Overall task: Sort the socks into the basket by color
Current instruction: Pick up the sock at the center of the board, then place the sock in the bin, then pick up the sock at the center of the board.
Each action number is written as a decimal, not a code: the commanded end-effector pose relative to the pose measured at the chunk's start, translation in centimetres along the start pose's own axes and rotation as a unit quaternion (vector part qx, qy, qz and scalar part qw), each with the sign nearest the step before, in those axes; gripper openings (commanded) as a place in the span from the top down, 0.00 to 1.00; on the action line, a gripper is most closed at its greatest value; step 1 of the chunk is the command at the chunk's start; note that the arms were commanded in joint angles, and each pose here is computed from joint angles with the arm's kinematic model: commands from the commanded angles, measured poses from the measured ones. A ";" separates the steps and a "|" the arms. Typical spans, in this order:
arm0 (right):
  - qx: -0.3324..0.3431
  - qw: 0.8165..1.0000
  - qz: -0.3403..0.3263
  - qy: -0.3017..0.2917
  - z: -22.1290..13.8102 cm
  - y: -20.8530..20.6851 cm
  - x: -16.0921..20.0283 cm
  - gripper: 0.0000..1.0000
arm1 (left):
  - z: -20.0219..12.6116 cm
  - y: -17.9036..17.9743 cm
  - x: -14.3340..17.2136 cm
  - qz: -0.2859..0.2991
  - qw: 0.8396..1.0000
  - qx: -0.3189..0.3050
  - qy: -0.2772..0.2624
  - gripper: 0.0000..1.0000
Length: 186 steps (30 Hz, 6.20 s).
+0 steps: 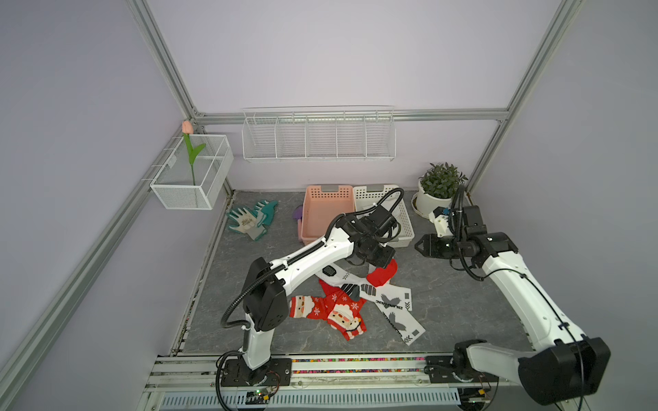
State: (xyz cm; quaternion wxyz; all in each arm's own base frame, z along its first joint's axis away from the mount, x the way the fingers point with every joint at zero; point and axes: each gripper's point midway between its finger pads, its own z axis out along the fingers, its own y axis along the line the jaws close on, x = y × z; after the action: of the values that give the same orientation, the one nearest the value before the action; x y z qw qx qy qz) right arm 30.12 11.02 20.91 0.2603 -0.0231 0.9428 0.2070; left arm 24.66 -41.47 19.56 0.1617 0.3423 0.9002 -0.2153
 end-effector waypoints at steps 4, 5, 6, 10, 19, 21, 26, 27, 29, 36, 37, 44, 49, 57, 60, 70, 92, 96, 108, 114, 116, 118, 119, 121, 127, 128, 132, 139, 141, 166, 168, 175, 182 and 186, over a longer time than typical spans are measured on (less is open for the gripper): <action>-0.014 1.000 0.002 0.000 -0.1 0.4 0.3 0.55 | -4.4 0.6 -1.9 0.023 0.998 -0.043 -0.032 1.00; -0.015 1.000 0.002 0.000 -0.1 0.4 0.3 0.55 | -4.6 0.9 -2.2 0.022 0.998 -0.053 -0.036 1.00; -0.016 1.000 0.002 0.000 -0.1 0.5 0.3 0.55 | -4.9 1.4 -2.5 0.021 0.997 -0.066 -0.040 1.00; -0.022 1.000 0.001 0.001 -0.3 0.7 0.3 0.55 | -6.3 3.6 -3.9 0.017 0.992 -0.113 -0.061 1.00; -0.030 1.000 0.000 0.000 -0.5 1.1 0.1 0.54 | -10.5 9.5 -7.3 -0.029 0.980 -0.153 -0.123 1.00; -0.034 0.999 0.001 0.000 -0.4 1.2 0.1 0.54 | -11.2 11.1 -7.8 -0.042 0.977 -0.162 -0.131 1.00; -0.040 0.999 0.000 -0.002 -0.4 1.5 -0.1 0.54 | -11.7 15.8 -8.8 -0.090 0.970 -0.175 -0.142 1.00; -0.041 0.999 0.000 -0.002 -0.5 1.5 -0.1 0.54 | -11.8 16.9 -9.0 -0.102 0.968 -0.176 -0.145 1.00; -0.044 0.999 -0.001 -0.003 -0.5 1.6 -0.2 0.54 | -11.5 18.7 -9.4 -0.120 0.966 -0.177 -0.149 1.00; -0.053 0.999 -0.002 0.002 -0.4 1.9 0.1 0.54 | -10.7 24.6 -10.4 -0.164 0.954 -0.196 -0.159 1.00; -0.052 0.999 -0.002 0.002 -0.4 1.8 0.1 0.54 | -10.4 25.3 -10.5 -0.169 0.953 -0.197 -0.158 1.00; -0.054 0.999 -0.003 0.003 -0.4 1.9 0.5 0.54 | -8.9 28.4 -10.4 -0.194 0.948 -0.197 -0.156 1.00; -0.054 0.999 -0.004 0.003 -0.7 1.9 0.6 0.54 | -7.6 30.3 -10.3 -0.208 0.946 -0.198 -0.150 1.00; -0.048 0.999 -0.005 0.003 -0.8 1.7 0.8 0.53 | -5.5 32.1 -9.8 -0.225 0.947 -0.185 -0.138 1.00; -0.049 0.999 -0.004 0.004 -0.8 1.7 0.9 0.53 | -4.6 32.4 -9.5 -0.229 0.947 -0.182 -0.131 1.00; -0.051 0.999 -0.004 0.007 -0.5 1.7 1.0 0.52 | -1.7 34.6 -7.1 -0.264 0.944 -0.169 -0.100 1.00; -0.059 0.998 -0.003 0.010 -0.5 2.0 1.1 0.51 | -1.3 35.9 -5.7 -0.274 0.939 -0.190 -0.083 0.86; -0.061 0.998 -0.004 0.007 -0.6 2.1 0.9 0.51 | -1.3 35.9 -5.2 -0.275 0.938 -0.195 -0.075 0.83; -0.072 0.997 -0.005 0.021 -0.2 2.7 1.3 0.50 | -5.1 33.8 -4.9 -0.273 0.939 -0.188 -0.094 0.80; -0.050 0.996 -0.035 0.063 0.7 3.4 3.7 0.48 | -8.7 31.2 -4.8 -0.263 0.940 -0.175 -0.125 0.80; -0.040 0.995 -0.039 0.077 1.1 3.4 4.5 0.48 | -9.4 30.7 -4.4 -0.262 0.940 -0.177 -0.131 0.80; -0.040 0.995 -0.038 0.083 1.4 3.7 5.2 0.48 | -10.0 29.9 -4.0 -0.259 0.940 -0.176 -0.136 0.80; -0.042 0.995 -0.038 0.086 1.5 3.9 5.5 0.48 | -10.2 29.7 -3.9 -0.256 0.940 -0.177 -0.137 0.80; -0.041 0.994 -0.040 0.093 1.7 4.3 6.2 0.48 | -10.8 29.0 -3.4 -0.251 0.940 -0.182 -0.141 0.80; -0.043 0.993 -0.036 0.104 2.3 5.0 7.8 0.48 | -12.7 27.1 -3.3 -0.238 0.941 -0.179 -0.162 0.80; -0.043 0.993 -0.036 0.107 2.3 5.0 8.0 0.48 | -13.0 26.8 -3.4 -0.236 0.941 -0.177 -0.164 0.80; -0.039 0.992 -0.040 0.116 2.3 5.4 9.1 0.48 | -14.5 25.4 -3.2 -0.226 0.942 -0.172 -0.177 0.81; -0.040 0.989 -0.042 0.138 3.4 6.2 11.1 0.48 | -14.8 24.9 -2.1 -0.215 0.940 -0.177 -0.196 0.81; -0.037 0.988 -0.047 0.142 3.6 6.4 11.4 0.48 | -14.4 24.9 -1.9 -0.216 0.941 -0.173 -0.193 0.81; -0.005 0.969 -0.143 0.203 8.1 9.4 15.1 0.47 | -14.2 24.7 -1.0 -0.215 0.943 -0.171 -0.189 0.81; -0.001 0.967 -0.151 0.206 8.8 9.3 15.4 0.47 | -14.2 24.6 -0.9 -0.215 0.943 -0.171 -0.188 0.81; 0.009 0.959 -0.192 0.210 10.2 10.5 15.6 0.47 | -14.2 24.7 -0.9 -0.214 0.943 -0.171 -0.187 0.81; 0.025 0.949 -0.224 0.222 11.7 10.9 15.7 0.47 | -14.1 24.7 -0.8 -0.213 0.944 -0.171 -0.186 0.81; 0.024 0.945 -0.231 0.229 12.2 11.1 16.2 0.47 | -14.1 24.7 -0.8 -0.213 0.944 -0.172 -0.186 0.81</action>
State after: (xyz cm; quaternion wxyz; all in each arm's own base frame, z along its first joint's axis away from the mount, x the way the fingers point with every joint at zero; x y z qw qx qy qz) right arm 20.24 26.88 7.50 0.0745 -0.2654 0.9543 0.1151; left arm 40.54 -18.39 24.37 0.3238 0.0596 0.9330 -0.1453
